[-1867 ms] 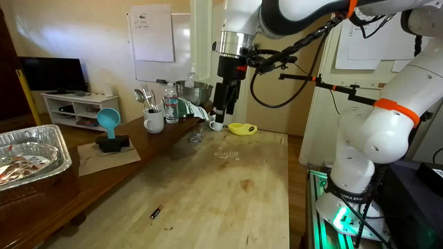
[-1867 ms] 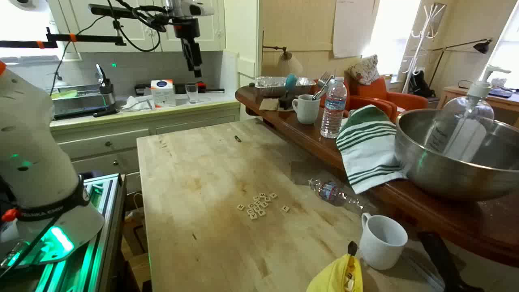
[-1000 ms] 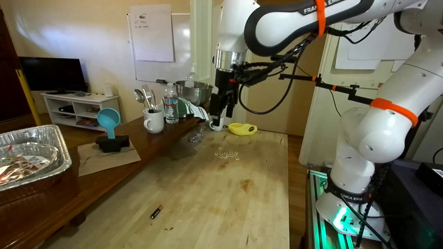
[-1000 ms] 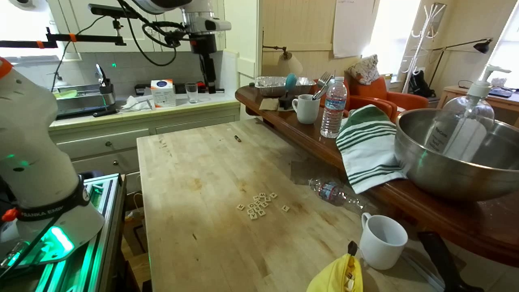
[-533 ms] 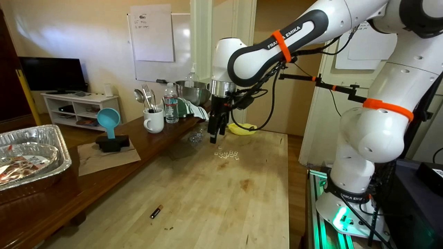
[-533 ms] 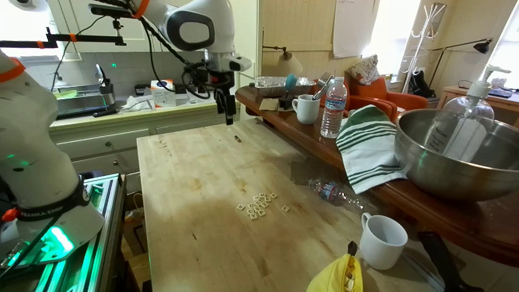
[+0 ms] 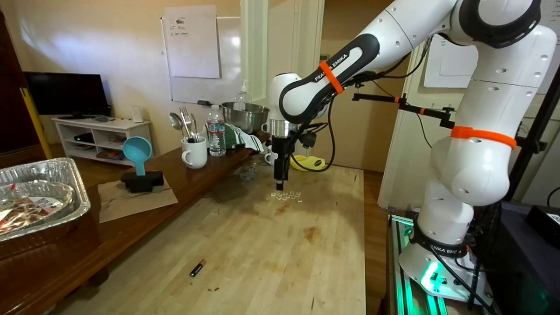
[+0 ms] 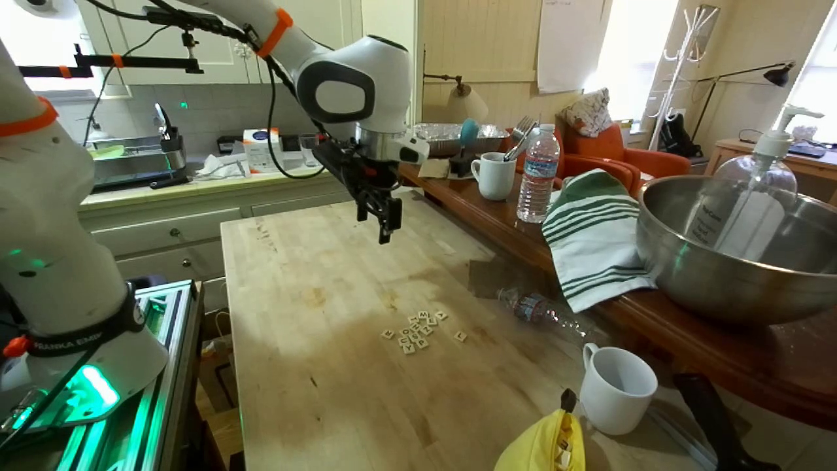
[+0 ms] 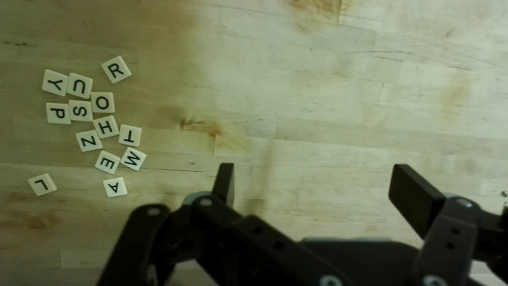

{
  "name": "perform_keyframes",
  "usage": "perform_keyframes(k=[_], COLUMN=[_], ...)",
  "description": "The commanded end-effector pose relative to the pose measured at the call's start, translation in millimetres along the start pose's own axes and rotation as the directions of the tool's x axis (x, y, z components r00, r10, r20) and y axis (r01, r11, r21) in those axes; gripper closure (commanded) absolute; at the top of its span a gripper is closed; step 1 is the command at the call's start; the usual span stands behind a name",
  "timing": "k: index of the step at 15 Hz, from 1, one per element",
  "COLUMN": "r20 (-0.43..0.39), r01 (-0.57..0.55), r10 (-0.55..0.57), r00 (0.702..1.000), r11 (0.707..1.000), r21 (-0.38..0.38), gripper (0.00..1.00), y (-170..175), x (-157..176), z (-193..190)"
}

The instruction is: Move the letter tiles to the left

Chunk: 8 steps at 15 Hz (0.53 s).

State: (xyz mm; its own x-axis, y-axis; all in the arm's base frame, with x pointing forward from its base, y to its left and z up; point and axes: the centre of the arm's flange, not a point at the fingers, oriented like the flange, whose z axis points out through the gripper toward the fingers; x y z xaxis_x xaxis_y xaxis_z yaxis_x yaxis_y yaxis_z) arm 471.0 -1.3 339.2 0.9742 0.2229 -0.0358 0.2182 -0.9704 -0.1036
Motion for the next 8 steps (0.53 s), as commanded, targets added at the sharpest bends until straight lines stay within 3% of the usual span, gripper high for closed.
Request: perform_keyframes(k=[1, 8], r20=[-0.014, -0.030], r01=[-0.011, -0.026], r10=[0.010, 0.026], r00=[1.000, 0.999], r11=[1.000, 0.999], r21=[-0.008, -0.018], gripper=[0.00, 0.00], y=[7.1, 16.3], x=[2.8, 8.7], z=[3.3, 9.8])
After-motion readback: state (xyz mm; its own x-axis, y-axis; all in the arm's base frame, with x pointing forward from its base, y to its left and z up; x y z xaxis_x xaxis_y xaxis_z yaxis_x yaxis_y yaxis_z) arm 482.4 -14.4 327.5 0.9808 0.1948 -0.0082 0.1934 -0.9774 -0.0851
